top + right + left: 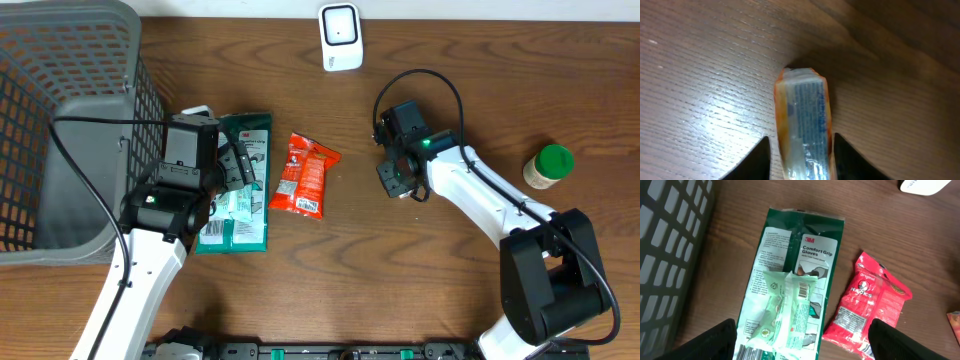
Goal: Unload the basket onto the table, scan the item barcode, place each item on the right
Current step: 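Lift the orange packet and carry it to the white scanner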
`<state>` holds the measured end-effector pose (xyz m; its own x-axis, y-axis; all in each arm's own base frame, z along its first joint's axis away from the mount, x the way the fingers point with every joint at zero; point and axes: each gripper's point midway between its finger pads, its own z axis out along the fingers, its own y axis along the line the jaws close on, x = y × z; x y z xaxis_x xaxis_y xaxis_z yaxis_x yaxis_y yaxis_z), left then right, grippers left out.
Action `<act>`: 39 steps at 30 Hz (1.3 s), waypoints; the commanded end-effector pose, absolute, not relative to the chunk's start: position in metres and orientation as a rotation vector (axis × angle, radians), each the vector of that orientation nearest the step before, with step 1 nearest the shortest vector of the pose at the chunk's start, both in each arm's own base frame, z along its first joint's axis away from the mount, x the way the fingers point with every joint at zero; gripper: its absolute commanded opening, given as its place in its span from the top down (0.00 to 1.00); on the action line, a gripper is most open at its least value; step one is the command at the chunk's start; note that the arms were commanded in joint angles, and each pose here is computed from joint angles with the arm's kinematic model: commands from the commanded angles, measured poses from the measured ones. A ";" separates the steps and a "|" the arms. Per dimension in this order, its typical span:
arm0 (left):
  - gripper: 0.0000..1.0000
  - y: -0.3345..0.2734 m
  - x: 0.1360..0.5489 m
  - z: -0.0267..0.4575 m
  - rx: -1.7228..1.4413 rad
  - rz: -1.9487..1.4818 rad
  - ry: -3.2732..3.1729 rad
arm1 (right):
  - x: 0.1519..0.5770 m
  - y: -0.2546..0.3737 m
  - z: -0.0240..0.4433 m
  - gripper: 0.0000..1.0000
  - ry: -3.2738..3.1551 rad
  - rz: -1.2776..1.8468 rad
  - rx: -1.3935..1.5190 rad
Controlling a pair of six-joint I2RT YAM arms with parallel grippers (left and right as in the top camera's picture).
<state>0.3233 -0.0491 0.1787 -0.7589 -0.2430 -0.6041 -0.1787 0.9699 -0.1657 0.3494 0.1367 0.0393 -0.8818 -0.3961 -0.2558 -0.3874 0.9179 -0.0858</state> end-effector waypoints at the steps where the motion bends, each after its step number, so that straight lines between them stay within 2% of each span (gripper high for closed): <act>1: 0.16 -0.048 0.327 0.188 -0.301 -0.134 2.427 | 0.348 0.134 0.034 0.69 2.822 -0.070 -0.586; 2: 0.16 -0.048 0.327 0.188 -0.301 -0.134 2.427 | 0.347 0.133 0.034 0.72 2.823 -0.070 -0.586; 5: 0.16 -0.048 0.327 0.188 -0.301 -0.134 2.427 | 0.348 0.134 0.034 0.72 2.822 -0.070 -0.586; 8: 0.16 -0.048 0.327 0.188 -0.301 -0.134 2.428 | 0.346 0.133 0.034 0.62 2.828 -0.072 -0.588; 10: 0.16 -0.048 0.327 0.188 -0.301 -0.134 2.427 | 0.346 0.133 0.034 0.61 2.828 -0.072 -0.587; 11: 0.16 -0.048 0.327 0.188 -0.301 -0.134 2.427 | 0.346 0.133 0.034 0.62 2.828 -0.072 -0.587; 13: 0.16 -0.048 0.327 0.188 -0.301 -0.134 2.428 | 0.346 0.133 0.033 0.72 2.828 -0.073 -0.587; 18: 0.16 -0.048 0.327 0.188 -0.301 -0.134 2.428 | 0.344 0.132 0.028 0.72 2.826 -0.072 -0.587; 26: 0.16 -0.048 0.327 0.188 -0.301 -0.134 2.428 | 0.342 0.131 0.027 0.61 2.837 -0.075 -0.591; 28: 0.16 -0.048 0.327 0.188 -0.301 -0.133 2.428 | 0.342 0.131 0.028 0.75 2.836 -0.077 -0.590; 29: 0.16 -0.048 0.327 0.188 -0.301 -0.134 2.428 | 0.343 0.132 0.028 0.86 2.831 -0.073 -0.588; 31: 0.16 -0.048 0.327 0.188 -0.301 -0.134 2.427 | 0.346 0.133 0.031 0.95 2.818 -0.070 -0.584; 34: 0.16 -0.048 0.327 0.188 -0.301 -0.133 2.428 | 0.358 0.138 0.060 0.97 2.768 -0.049 -0.552; 39: 0.16 -0.048 0.327 0.188 -0.301 -0.133 2.428 | 0.369 0.143 0.148 0.99 2.711 0.005 -0.400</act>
